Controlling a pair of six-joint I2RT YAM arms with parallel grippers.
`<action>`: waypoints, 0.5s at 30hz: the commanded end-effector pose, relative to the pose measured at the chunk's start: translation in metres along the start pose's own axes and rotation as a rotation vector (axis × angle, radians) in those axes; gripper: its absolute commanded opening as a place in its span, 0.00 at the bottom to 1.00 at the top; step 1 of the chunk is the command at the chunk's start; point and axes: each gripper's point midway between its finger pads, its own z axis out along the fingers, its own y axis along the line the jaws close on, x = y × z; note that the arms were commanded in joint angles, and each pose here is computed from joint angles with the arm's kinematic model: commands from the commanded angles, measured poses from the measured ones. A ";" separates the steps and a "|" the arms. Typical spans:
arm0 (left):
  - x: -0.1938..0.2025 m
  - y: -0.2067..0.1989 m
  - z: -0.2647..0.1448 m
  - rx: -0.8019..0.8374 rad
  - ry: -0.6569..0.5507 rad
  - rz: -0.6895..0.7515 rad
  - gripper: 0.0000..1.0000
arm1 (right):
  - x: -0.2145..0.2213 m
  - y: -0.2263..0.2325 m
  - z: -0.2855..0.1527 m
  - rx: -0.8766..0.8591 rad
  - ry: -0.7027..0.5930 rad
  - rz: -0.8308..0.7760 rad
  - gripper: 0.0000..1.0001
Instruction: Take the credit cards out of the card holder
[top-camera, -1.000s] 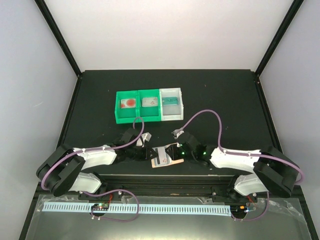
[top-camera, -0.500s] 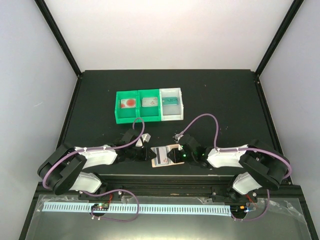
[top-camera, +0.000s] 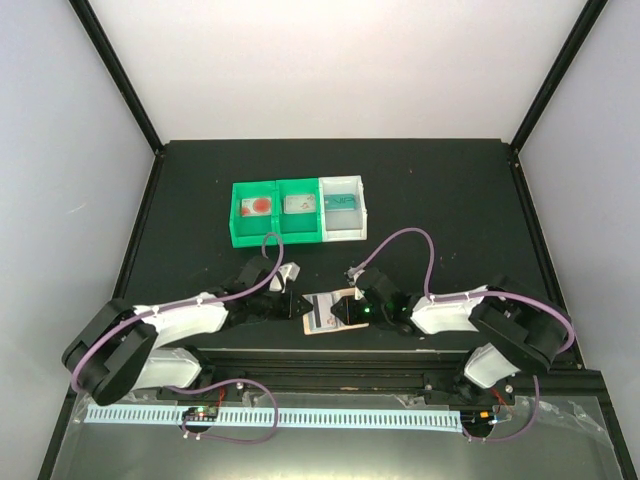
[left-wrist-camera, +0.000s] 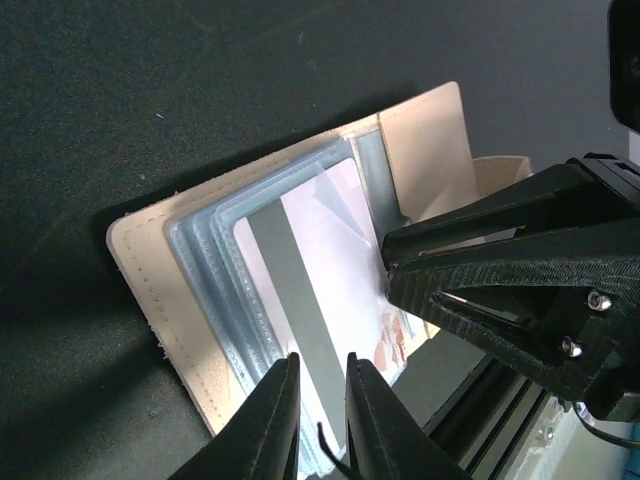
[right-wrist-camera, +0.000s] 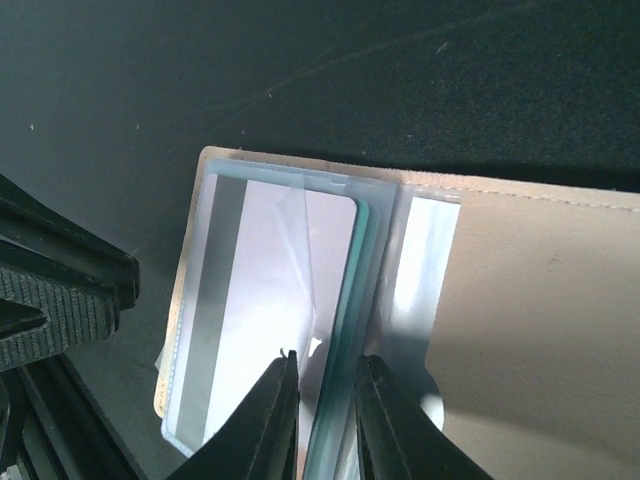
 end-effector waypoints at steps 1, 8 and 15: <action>-0.010 -0.010 0.004 0.037 -0.013 0.014 0.16 | -0.004 -0.001 0.003 -0.004 -0.015 0.009 0.18; 0.001 0.009 0.020 0.003 0.042 -0.020 0.14 | -0.002 -0.008 0.001 0.018 -0.015 0.006 0.14; 0.002 0.029 0.020 -0.100 0.035 -0.026 0.13 | -0.001 -0.015 -0.002 0.045 -0.024 0.001 0.10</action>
